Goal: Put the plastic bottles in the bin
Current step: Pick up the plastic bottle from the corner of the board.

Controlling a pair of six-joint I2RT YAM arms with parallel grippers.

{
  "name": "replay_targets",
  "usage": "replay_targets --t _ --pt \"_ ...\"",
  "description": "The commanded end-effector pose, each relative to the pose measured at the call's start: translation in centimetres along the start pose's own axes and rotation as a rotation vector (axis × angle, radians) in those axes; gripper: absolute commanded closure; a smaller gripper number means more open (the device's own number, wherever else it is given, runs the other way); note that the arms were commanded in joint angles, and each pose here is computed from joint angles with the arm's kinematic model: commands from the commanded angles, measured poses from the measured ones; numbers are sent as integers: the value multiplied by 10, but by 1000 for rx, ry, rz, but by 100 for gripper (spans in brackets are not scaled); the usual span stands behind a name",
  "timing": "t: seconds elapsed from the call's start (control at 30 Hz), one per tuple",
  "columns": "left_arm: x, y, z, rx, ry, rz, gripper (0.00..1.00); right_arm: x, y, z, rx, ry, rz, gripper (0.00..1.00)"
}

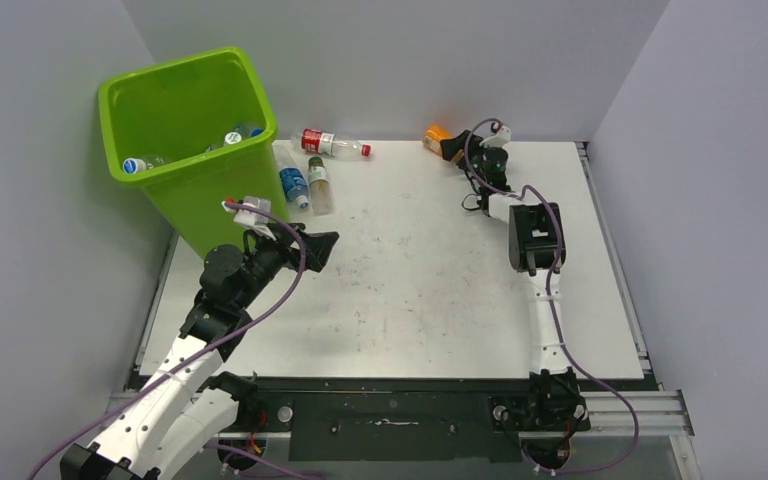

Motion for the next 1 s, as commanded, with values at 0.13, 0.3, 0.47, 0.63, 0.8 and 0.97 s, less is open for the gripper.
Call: replay_targets --t 0.13,0.3,0.47,0.63,0.8,0.97 --pt "-12 1 -6 43 -2 -68 4 20 5 25 15 129 103 1" --pt "-12 2 -6 43 -2 -67 4 26 9 27 28 164 116 18" --pt "-13 2 -7 46 -2 -70 4 30 13 32 28 219 131 33" --pt "-12 3 -7 44 -3 -68 4 32 14 32 26 236 137 47" --pt "-13 3 -7 42 -2 -70 4 29 21 39 -6 240 123 69" --pt "-14 4 -7 40 0 -78 4 15 31 56 -50 231 95 92"
Point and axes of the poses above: each gripper's point midway between its finger pads, its own y axis back along the fingers, its own z axis along the line the jaws close on, x = y × z, the point moved 9 cm from there along y, back along the fingers, and after that the axes turned 7 degrees about -y, right-handed, at the moved point
